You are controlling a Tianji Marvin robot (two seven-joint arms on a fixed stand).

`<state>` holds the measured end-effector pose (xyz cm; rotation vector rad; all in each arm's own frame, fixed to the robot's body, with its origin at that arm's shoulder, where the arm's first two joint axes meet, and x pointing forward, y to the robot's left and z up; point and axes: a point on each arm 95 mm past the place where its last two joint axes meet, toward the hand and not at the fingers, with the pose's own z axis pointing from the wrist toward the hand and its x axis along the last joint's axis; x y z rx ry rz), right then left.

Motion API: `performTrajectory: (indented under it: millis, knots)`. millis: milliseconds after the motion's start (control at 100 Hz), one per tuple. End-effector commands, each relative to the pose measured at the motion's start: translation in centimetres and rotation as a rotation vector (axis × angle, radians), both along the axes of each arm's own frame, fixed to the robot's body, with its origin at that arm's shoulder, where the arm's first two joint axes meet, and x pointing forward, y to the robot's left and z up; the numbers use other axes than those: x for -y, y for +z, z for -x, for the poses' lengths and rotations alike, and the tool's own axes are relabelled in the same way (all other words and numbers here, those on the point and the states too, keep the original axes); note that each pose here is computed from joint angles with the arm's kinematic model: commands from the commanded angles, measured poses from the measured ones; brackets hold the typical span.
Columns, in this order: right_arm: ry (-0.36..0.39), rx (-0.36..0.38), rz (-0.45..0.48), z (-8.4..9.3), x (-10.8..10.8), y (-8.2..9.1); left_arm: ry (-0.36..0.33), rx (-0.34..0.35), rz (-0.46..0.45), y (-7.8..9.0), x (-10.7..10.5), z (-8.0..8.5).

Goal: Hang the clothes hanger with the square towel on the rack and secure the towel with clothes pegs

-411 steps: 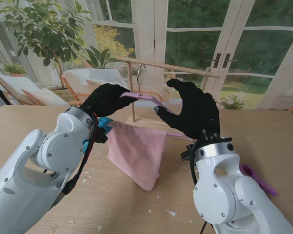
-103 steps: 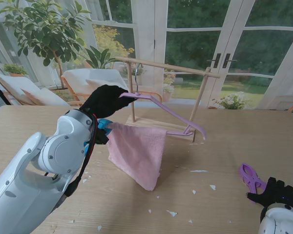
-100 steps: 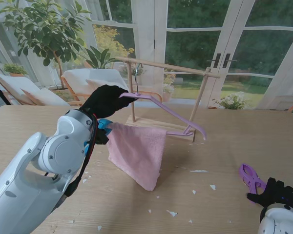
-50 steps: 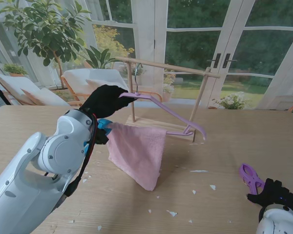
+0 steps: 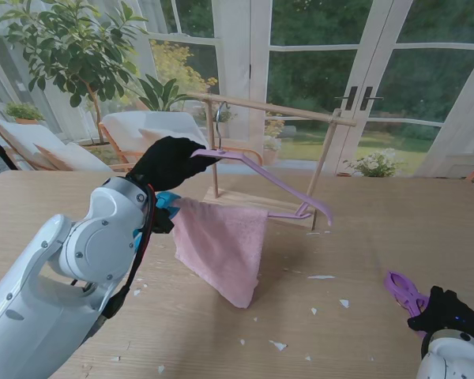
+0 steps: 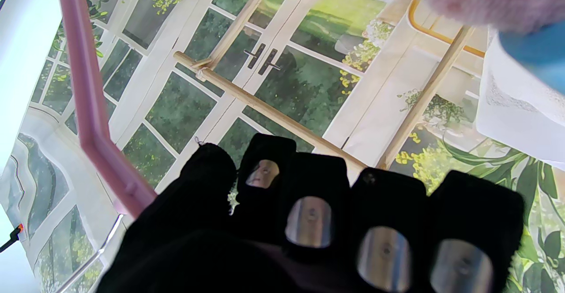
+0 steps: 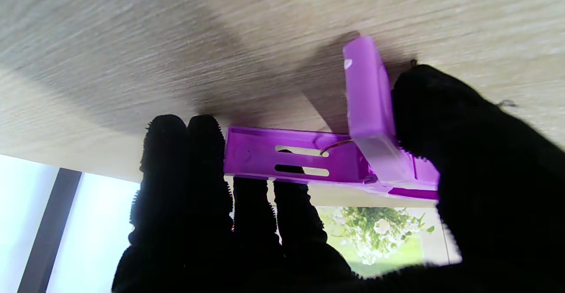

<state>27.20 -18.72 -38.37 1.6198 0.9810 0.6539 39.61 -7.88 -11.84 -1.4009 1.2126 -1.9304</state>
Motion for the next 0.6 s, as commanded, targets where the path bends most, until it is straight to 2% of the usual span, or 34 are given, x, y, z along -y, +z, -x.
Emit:
performTrajectory:
  millis: [0, 220, 590]
  knots:
    - [0.002, -0.078, -0.034, 0.91, -0.41, -1.03, -0.012, 0.001, 0.003, 0.36, 0.13, 0.24]
    - [0.002, -0.127, -0.028, 1.09, -0.56, -0.64, -0.014, 0.001, 0.003, 0.40, 0.08, 0.20]
    - [-0.008, -0.132, 0.007, 1.76, -0.31, -0.21, -0.013, 0.007, 0.006, 0.55, -0.11, 0.19]
